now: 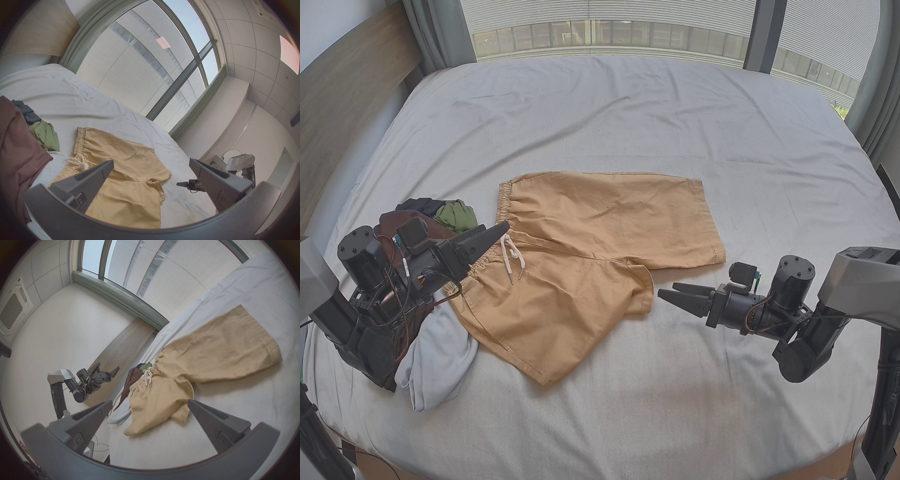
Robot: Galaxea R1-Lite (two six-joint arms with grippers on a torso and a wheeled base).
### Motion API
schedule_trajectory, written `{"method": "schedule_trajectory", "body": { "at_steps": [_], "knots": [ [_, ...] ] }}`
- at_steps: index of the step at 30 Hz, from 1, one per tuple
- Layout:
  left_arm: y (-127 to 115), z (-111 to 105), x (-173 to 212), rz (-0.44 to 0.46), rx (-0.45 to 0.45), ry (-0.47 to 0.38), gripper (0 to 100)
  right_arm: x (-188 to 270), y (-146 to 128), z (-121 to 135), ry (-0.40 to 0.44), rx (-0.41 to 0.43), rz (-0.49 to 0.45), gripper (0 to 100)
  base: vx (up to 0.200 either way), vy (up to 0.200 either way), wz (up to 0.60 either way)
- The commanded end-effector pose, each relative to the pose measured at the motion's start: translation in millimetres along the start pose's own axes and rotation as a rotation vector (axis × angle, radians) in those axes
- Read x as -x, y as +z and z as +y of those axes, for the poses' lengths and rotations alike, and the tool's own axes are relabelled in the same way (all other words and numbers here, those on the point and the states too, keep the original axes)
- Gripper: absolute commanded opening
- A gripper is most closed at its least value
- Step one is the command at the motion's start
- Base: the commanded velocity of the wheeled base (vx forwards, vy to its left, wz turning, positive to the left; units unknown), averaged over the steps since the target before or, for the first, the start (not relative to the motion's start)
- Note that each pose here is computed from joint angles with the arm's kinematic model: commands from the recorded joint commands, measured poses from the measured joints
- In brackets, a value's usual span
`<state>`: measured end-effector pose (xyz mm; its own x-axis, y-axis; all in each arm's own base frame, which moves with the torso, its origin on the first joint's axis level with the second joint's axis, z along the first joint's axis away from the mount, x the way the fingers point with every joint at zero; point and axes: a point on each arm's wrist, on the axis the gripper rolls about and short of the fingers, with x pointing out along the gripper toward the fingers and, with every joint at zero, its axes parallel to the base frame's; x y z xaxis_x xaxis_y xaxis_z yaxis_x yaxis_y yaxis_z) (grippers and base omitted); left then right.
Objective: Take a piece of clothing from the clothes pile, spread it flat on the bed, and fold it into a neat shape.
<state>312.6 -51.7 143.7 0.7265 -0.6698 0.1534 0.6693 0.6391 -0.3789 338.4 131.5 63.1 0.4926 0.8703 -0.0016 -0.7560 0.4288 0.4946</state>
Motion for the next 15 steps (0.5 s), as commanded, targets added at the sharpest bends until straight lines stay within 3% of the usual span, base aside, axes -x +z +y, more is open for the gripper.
{"method": "schedule_trajectory", "body": {
  "at_steps": [1, 15],
  "knots": [
    [-4, 1, -2, 0.01, 0.008, 0.002, 100, -5, -18, -11, -0.013, -0.035, 0.038, 100, 0.0, 0.0, 0.0],
    [-6, 0, -3, 0.017, 0.013, -0.002, 100, -26, -38, -23, -0.057, -0.048, 0.037, 100, 0.0, 0.0, 0.0]
  ]
}}
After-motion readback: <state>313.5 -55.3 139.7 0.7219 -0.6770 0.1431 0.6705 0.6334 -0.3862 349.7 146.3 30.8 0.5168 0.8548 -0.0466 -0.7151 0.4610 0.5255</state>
